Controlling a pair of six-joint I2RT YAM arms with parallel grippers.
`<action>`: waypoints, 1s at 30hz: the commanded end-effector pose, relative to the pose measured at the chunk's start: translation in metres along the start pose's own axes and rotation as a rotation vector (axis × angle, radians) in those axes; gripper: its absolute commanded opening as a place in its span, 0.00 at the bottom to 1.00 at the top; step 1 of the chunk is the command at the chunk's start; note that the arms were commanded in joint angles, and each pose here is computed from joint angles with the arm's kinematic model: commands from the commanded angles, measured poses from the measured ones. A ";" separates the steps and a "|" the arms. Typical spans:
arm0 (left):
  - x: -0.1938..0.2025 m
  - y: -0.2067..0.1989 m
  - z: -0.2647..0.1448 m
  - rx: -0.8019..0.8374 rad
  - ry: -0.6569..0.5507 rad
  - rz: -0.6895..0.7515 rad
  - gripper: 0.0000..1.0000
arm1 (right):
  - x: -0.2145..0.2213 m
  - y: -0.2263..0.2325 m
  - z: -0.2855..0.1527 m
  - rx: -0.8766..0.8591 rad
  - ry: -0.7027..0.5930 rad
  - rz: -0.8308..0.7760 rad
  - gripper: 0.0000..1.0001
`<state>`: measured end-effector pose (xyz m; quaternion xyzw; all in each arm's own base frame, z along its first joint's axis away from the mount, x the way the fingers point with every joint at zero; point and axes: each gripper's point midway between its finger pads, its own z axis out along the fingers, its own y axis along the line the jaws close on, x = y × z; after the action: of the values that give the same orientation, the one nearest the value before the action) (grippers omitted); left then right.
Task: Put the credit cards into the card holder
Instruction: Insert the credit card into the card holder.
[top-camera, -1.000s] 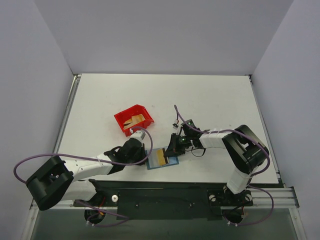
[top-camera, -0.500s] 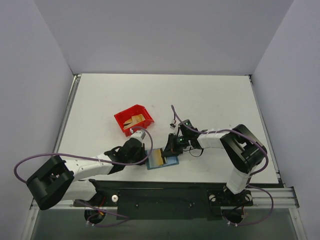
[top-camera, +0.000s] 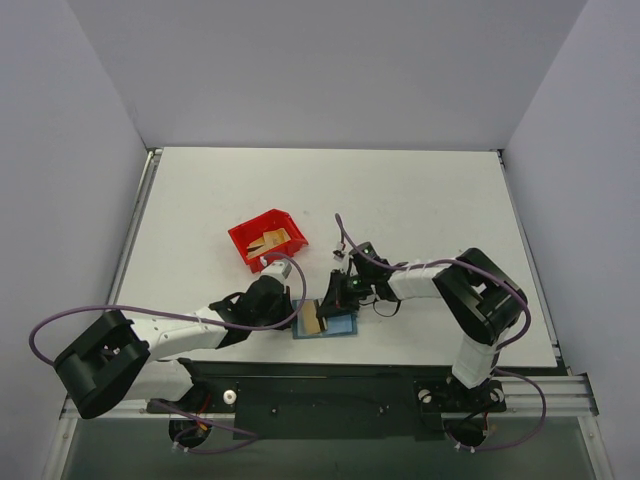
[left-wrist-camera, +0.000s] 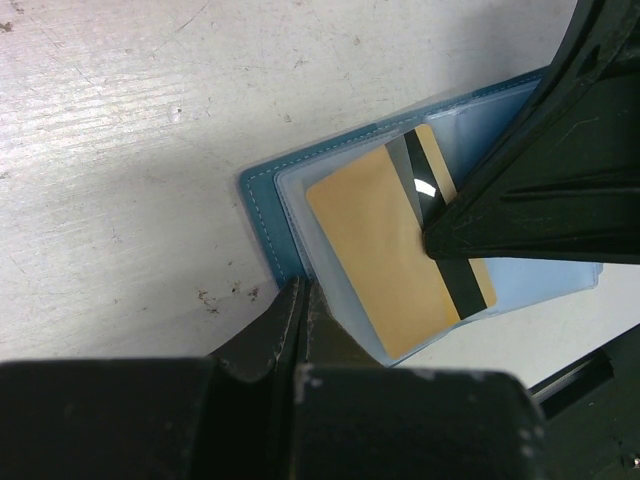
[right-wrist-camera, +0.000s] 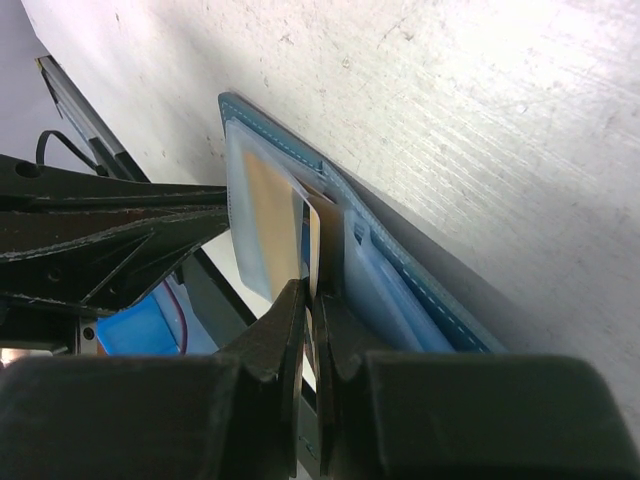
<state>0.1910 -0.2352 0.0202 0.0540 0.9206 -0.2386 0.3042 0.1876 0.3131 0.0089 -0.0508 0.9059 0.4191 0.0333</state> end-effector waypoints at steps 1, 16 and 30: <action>0.009 -0.001 0.003 0.010 0.030 0.002 0.00 | 0.009 -0.021 0.009 0.092 -0.023 0.046 0.00; 0.029 0.001 -0.008 0.027 0.051 -0.042 0.00 | 0.002 -0.022 0.020 0.069 -0.156 0.183 0.00; 0.031 0.002 0.000 0.007 0.058 -0.033 0.00 | 0.019 -0.008 0.028 0.017 -0.095 0.082 0.00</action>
<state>0.1854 -0.2321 0.0185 0.0308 0.9156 -0.2465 0.3163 0.1861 0.3296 0.0091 0.0335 0.8920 0.4471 0.0577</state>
